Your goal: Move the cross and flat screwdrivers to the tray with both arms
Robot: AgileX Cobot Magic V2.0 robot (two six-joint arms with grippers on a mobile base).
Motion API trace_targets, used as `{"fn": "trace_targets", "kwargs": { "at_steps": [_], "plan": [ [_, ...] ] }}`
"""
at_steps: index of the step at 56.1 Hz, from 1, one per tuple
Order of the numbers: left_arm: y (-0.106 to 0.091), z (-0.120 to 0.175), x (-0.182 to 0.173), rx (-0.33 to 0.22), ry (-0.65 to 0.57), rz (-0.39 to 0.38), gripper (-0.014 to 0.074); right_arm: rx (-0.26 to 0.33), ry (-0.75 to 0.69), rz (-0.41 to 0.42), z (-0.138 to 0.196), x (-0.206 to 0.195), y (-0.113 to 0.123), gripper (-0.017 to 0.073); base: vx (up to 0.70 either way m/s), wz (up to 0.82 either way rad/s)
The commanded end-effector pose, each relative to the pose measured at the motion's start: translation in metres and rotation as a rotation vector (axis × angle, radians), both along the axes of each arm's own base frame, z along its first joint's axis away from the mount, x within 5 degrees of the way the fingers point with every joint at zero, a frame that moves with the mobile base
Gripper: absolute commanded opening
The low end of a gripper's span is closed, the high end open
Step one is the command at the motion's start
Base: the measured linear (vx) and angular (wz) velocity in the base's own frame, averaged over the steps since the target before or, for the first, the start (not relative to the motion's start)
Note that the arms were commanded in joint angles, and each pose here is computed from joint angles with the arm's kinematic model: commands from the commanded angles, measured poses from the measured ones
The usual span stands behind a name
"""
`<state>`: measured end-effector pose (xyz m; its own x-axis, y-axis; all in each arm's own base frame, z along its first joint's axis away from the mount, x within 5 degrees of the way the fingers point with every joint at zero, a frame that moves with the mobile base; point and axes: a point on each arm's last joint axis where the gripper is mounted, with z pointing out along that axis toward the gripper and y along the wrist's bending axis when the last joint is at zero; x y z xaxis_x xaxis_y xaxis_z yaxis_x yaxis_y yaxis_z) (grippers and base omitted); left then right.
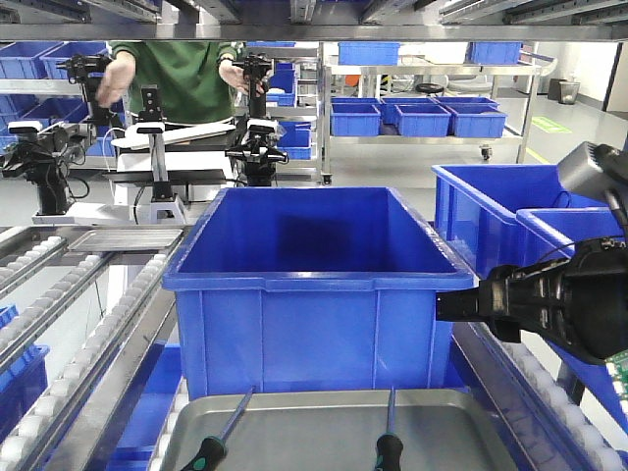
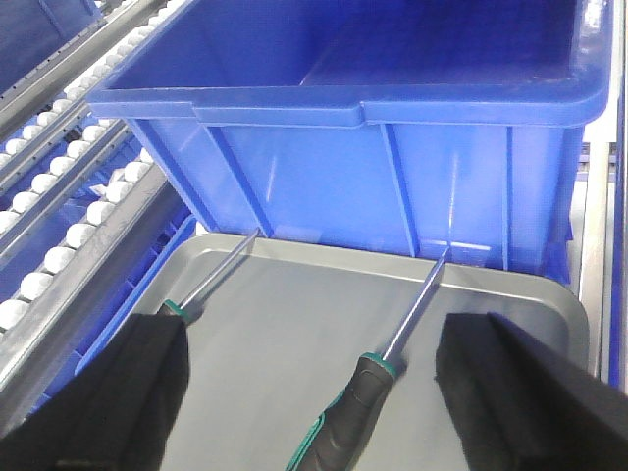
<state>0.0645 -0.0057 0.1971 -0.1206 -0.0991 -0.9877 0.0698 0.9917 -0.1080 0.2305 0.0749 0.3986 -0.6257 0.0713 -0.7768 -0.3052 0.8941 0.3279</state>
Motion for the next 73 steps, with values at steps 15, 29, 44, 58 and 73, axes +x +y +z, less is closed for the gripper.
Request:
{"fn": "trace_targets", "kwargs": {
  "at_steps": [15, 29, 44, 58, 73],
  "plan": [
    [0.001, -0.009, -0.007, -0.011, -0.08, 0.005, -0.0008, 0.035, -0.101, -0.014, 0.018, -0.004, -0.001, 0.0566, 0.0, 0.0],
    [0.001, -0.009, -0.007, -0.011, -0.079, 0.005, -0.0008, 0.036, -0.101, -0.014, 0.018, -0.004, -0.001, 0.0566, 0.0, 0.0],
    [0.001, -0.009, -0.007, -0.011, -0.079, 0.005, -0.0008, 0.032, -0.087, -0.007, 0.017, -0.004, -0.001, 0.0566, 0.0, 0.0],
    [0.001, -0.009, -0.007, -0.011, -0.079, 0.005, -0.0008, -0.041, -0.136, -0.055, 0.01, -0.016, -0.011, 0.0507, 0.0, 0.0],
    [0.001, -0.009, -0.007, -0.011, -0.079, 0.005, -0.0006, -0.135, -0.446, -0.235, -0.047, -0.096, -0.049, 0.024, 0.0, 0.0]
  ]
}}
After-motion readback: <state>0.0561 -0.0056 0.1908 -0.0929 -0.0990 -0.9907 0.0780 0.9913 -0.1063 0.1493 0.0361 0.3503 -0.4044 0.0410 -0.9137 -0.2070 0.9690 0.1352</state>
